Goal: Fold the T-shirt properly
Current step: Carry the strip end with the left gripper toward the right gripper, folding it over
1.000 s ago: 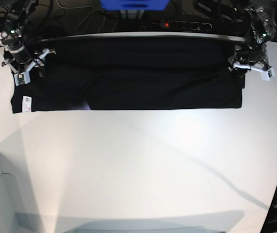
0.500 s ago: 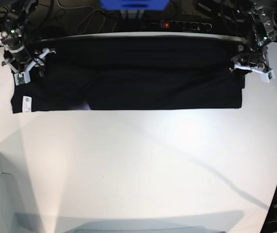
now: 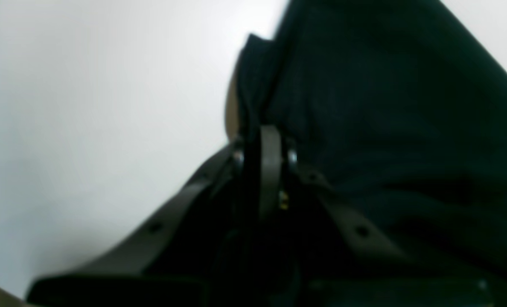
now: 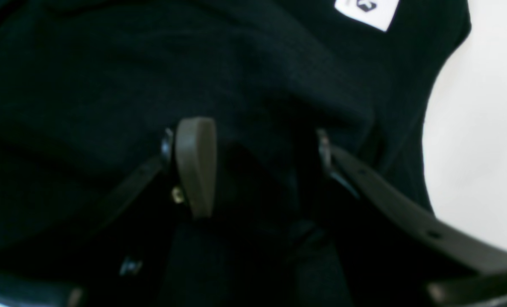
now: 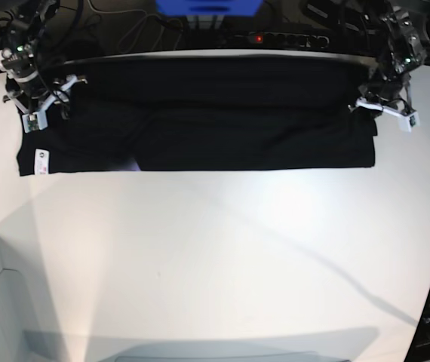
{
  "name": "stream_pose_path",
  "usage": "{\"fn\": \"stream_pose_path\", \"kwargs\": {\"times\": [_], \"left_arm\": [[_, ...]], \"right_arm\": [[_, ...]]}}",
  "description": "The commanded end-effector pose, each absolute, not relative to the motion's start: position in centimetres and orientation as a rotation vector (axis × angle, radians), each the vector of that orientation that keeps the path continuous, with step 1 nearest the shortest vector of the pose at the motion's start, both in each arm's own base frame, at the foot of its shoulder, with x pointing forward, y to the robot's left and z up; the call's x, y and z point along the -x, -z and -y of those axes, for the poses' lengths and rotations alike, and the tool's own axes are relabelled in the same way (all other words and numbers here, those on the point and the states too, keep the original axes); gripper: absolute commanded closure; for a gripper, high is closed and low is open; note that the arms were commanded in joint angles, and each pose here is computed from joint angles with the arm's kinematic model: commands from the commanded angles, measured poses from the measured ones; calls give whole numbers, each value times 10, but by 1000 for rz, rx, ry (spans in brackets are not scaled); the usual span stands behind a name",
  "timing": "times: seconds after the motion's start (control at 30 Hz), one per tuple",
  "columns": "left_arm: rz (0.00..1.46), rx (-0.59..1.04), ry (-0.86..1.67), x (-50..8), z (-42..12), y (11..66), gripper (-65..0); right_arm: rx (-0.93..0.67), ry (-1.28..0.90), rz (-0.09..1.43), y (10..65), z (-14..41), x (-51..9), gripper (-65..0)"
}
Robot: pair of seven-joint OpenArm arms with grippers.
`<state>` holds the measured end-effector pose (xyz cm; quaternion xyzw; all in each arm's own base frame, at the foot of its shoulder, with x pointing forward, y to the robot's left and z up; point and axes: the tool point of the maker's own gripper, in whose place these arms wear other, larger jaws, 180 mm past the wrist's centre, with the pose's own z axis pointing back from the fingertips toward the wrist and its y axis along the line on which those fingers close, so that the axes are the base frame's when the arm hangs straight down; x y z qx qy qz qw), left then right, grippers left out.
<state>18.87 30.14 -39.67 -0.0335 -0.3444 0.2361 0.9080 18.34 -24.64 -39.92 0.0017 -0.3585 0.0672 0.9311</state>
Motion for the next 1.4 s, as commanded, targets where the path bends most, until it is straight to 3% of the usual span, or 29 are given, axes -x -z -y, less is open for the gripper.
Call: {"fn": "stream_pose_path", "kwargs": {"times": [0.0,0.23,0.63,1.03,1.37], "left_arm": [[788,69,-450,-200,-300,374,0],[897,189,-230,-223,-222,325,0],[775,546,52,-221,-60,341,0],[725,716,292,-227,34,338,0],[674,763,499,-222,93,345,0]], "right_arm": [[-3,-158,773,389,247,-190,-302],[-4,-157,775,389,246,-190,-302],[-5,-156,775,389,246,-190,-302],[-5,-156,776,389,246,-191,-302],[-5,-156,776,389,246,-191,-302]]}}
